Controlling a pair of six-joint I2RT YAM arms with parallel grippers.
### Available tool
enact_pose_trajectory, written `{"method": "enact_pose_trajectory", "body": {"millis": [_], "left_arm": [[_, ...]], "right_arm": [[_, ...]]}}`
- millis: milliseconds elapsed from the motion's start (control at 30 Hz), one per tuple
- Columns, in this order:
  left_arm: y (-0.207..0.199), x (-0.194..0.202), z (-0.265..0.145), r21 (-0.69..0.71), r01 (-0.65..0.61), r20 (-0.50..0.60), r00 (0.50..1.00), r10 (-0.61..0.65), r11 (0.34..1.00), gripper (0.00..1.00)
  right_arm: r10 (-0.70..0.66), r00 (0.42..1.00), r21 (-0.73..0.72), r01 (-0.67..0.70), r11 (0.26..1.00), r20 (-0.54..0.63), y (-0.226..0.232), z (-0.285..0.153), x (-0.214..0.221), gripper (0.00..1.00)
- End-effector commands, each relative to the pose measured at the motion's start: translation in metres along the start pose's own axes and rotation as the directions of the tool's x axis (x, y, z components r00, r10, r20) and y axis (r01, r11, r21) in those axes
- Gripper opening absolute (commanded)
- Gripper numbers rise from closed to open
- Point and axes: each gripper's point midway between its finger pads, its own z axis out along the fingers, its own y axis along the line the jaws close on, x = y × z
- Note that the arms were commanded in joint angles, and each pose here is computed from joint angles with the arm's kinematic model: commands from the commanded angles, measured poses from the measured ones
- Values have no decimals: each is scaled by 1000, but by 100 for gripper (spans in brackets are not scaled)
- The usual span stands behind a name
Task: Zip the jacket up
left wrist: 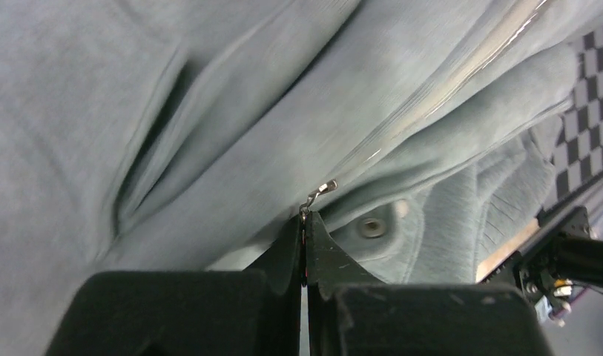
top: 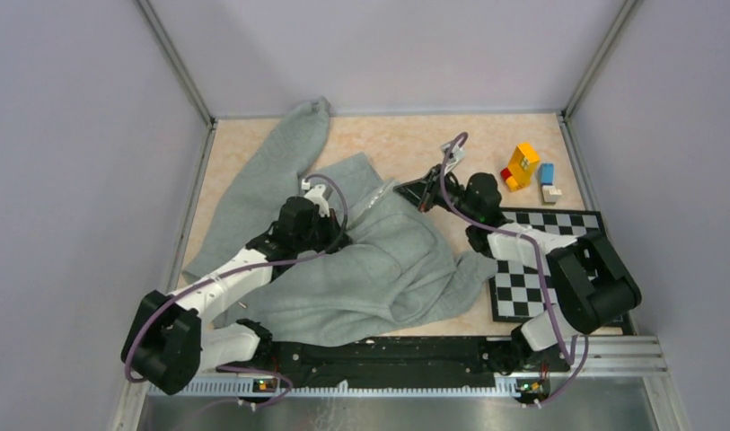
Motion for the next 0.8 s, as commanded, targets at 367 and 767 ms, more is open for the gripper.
{"method": "enact_pose_trajectory", "body": {"millis": [367,767], "left_arm": [[49,2,-66,-377,108,-47,990,-135,920,0],[52,12,-119,-524,150,-98,967,-234,838,0]], "right_arm": [[-156,954,410,39,911,257,-145,9,-109,0],[-213,969,514,119,849,127,-216,29,-98,0]]}}
